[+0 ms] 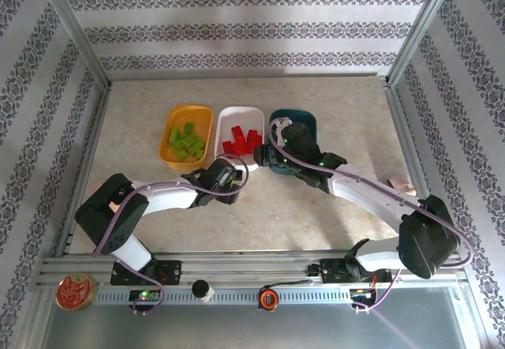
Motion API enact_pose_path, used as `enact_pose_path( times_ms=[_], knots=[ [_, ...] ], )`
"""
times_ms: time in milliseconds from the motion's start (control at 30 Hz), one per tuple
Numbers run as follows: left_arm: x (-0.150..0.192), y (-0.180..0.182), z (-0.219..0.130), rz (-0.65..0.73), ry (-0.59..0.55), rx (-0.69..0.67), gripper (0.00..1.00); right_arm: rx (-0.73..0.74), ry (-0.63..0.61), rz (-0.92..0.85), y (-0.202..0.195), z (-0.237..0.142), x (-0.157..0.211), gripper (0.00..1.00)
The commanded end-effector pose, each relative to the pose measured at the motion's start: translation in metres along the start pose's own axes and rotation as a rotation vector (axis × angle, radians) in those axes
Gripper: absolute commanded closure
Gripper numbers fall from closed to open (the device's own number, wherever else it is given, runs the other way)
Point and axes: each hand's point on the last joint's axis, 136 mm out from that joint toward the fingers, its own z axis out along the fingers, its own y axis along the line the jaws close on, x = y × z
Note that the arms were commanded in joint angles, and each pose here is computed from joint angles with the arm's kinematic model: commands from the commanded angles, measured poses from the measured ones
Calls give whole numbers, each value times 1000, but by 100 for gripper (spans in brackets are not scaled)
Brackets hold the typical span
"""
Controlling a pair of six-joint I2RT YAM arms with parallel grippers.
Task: Sort the legos into containers by color
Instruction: Pick up the lego from the center of the table.
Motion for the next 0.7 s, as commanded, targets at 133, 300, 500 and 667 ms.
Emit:
enact_pose_path(
  times_ms=[133,300,500,667],
  knots=[
    [-2,-6,4,-29,-21,60,39,40,-31,20,-15,-5,0,29],
    [9,-9,-30,-104,-50,128,46,46,-25,32,-20,-3,4,29],
    [-17,9,-100,-204,-222,164,49,38,-11,53,-22,1,13,29],
    [-60,62,-126,-348,-327,84,53,33,6,65,-23,2,26,29]
  ],
)
